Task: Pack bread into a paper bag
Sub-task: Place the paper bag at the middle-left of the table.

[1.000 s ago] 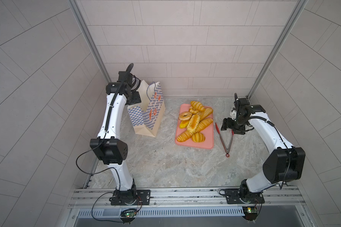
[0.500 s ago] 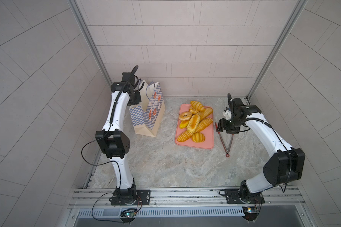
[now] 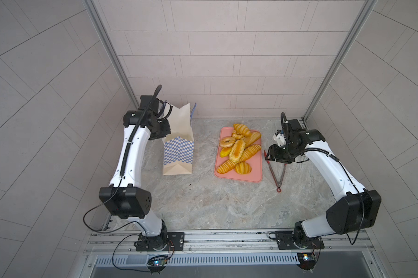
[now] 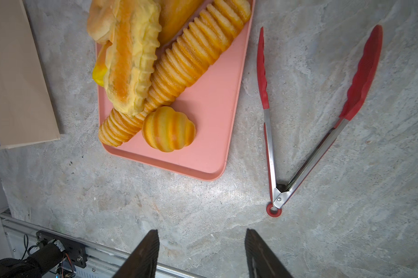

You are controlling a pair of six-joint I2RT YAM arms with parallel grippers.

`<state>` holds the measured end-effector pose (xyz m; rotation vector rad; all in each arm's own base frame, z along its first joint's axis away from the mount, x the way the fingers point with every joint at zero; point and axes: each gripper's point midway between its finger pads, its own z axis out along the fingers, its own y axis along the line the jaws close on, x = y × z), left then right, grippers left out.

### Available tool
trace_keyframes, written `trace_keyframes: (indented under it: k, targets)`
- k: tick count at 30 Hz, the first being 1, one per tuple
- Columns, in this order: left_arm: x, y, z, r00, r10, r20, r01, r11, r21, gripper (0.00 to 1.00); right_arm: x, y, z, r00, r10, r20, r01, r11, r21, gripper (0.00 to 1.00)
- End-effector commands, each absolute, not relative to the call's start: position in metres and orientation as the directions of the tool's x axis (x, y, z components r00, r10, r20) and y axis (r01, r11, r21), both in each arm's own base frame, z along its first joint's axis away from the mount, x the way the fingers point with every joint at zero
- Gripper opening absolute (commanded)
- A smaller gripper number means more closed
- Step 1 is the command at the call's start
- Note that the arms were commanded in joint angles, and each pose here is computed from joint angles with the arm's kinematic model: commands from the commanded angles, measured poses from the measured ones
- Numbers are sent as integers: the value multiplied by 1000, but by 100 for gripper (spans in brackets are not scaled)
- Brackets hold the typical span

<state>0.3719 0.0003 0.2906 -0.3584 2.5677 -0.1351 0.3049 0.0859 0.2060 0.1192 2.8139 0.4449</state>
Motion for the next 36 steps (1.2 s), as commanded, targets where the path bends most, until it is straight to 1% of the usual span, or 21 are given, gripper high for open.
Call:
trace_keyframes:
  k: [1, 6, 12, 18, 23, 24, 25, 28, 30, 32, 33, 34, 36]
  targets:
    - [343, -6, 288, -825, -318, -468, -240, 946, -219, 0, 296, 89, 221, -945, 113, -306, 6, 945, 327, 61]
    - [310, -22, 283, -814, -382, -437, -253, 911, -325, 0, 287, 90, 224, -943, 103, -318, -7, 945, 327, 63]
    - [285, -36, 285, -794, -447, -412, -263, 864, -430, 0, 274, 91, 223, -942, 100, -321, -14, 942, 334, 63]
    - [268, -39, 272, -812, -440, -383, -263, 863, -432, 0, 262, 90, 226, -936, 104, -337, -16, 942, 335, 64]
    - [260, -44, 260, -825, -441, -353, -266, 854, -447, 0, 254, 85, 226, -932, 112, -346, -5, 947, 322, 67]
    - [258, -43, 258, -826, -441, -350, -268, 855, -445, 2, 253, 83, 227, -929, 113, -352, -5, 949, 316, 68]
    - [257, -43, 257, -827, -441, -349, -271, 855, -441, 9, 252, 82, 228, -927, 115, -357, -2, 951, 310, 69]
    - [253, -38, 261, -823, -442, -357, -282, 863, -419, 48, 251, 76, 230, -915, 126, -382, 12, 958, 287, 74]
    - [250, -34, 269, -811, -450, -373, -294, 866, -403, 64, 251, 67, 233, -905, 134, -404, 31, 968, 250, 79]
    - [248, -28, 276, -793, -470, -388, -319, 862, -393, 75, 251, 58, 234, -895, 141, -422, 57, 977, 206, 85]
    - [247, -25, 279, -781, -486, -393, -340, 858, -385, 78, 251, 52, 235, -891, 150, -429, 78, 980, 181, 94]
    - [245, -22, 282, -769, -499, -400, -357, 854, -379, 79, 251, 49, 236, -887, 157, -435, 91, 982, 168, 99]
    - [241, -15, 291, -735, -530, -423, -394, 842, -370, 80, 251, 38, 237, -871, 186, -455, 140, 981, 133, 99]
